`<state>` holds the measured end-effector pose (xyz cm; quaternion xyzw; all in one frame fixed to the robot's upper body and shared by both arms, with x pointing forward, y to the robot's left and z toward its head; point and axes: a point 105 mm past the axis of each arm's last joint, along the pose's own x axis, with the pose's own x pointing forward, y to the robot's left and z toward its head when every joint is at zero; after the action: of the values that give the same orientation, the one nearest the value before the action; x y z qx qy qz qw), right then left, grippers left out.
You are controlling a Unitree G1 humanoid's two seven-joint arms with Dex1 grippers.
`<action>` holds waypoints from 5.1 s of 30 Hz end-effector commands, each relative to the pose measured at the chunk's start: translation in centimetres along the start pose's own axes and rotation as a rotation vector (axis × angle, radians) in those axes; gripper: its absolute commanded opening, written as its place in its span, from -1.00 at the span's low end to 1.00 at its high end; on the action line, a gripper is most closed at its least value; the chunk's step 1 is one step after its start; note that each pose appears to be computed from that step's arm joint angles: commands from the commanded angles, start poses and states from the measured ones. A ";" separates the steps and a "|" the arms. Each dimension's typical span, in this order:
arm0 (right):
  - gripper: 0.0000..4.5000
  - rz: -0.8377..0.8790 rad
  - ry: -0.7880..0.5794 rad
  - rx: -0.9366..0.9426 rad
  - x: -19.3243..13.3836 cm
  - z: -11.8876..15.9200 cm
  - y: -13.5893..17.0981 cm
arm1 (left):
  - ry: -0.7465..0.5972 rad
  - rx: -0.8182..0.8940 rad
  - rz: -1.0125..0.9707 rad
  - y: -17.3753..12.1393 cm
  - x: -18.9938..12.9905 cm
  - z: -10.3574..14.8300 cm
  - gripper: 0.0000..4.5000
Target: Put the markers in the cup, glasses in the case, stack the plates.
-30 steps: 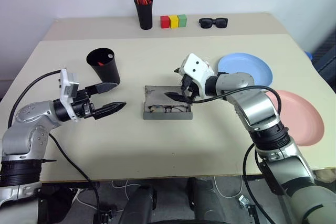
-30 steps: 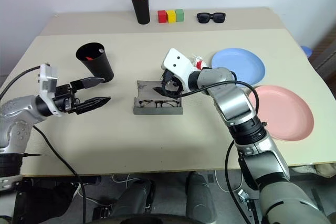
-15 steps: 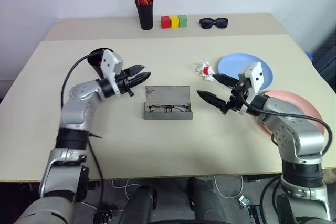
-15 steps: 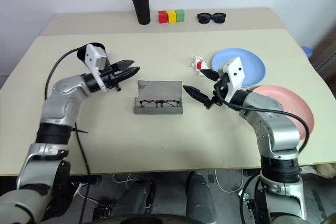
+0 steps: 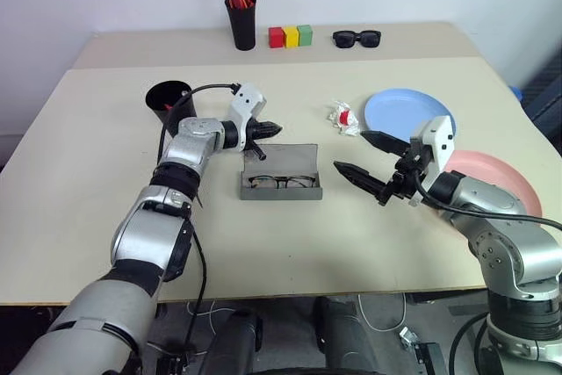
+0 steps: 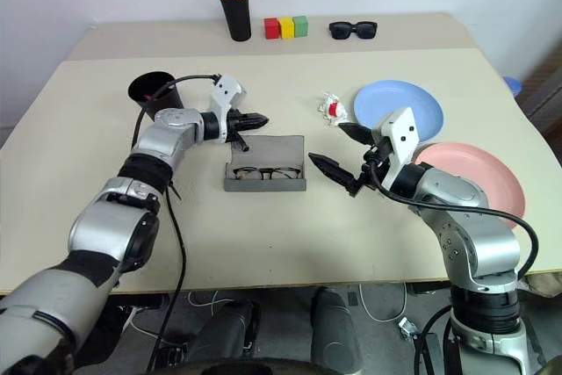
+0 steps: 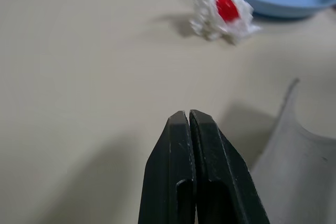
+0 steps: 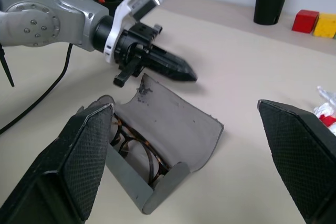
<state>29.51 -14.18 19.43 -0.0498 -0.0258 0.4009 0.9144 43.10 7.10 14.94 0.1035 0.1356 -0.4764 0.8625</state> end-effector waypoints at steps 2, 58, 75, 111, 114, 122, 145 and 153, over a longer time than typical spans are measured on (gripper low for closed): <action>1.00 0.003 -0.034 -0.056 0.1 1.1 0.3 | 0.015 -0.054 -0.113 -0.5 -0.9 1.3 -0.99; 1.00 -0.037 -0.014 -0.142 1.3 0.9 -0.5 | 0.057 -0.004 -0.386 -5.5 -3.8 -1.4 -0.99; 1.00 -0.458 0.283 -0.122 -6.7 -2.6 -8.5 | -0.359 0.063 -0.426 -5.5 -9.5 5.1 0.98; -0.99 -0.563 0.428 -0.260 -5.9 -0.1 -13.7 | -0.466 0.086 -0.391 -5.6 -12.2 4.2 1.00; -0.99 -0.489 0.371 -0.290 -2.0 -0.2 -13.7 | -0.470 0.088 -0.371 -5.7 -12.5 4.1 1.00; -0.72 -0.382 0.388 -0.262 1.2 -2.9 -13.8 | -0.470 0.084 -0.317 -6.0 -13.5 3.7 1.00; 0.99 -0.393 0.169 -0.145 10.7 -2.4 -12.5 | -0.492 0.149 -0.155 -5.0 -13.0 3.9 1.00; 0.60 -0.421 0.333 -0.166 11.0 -7.1 -12.7 | -0.468 0.142 -0.139 -5.5 -13.2 3.3 1.00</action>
<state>46.51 -15.53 12.98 -0.1734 0.0936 0.1833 0.9631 32.62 13.64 20.93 0.0270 -0.0751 -0.5523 0.8298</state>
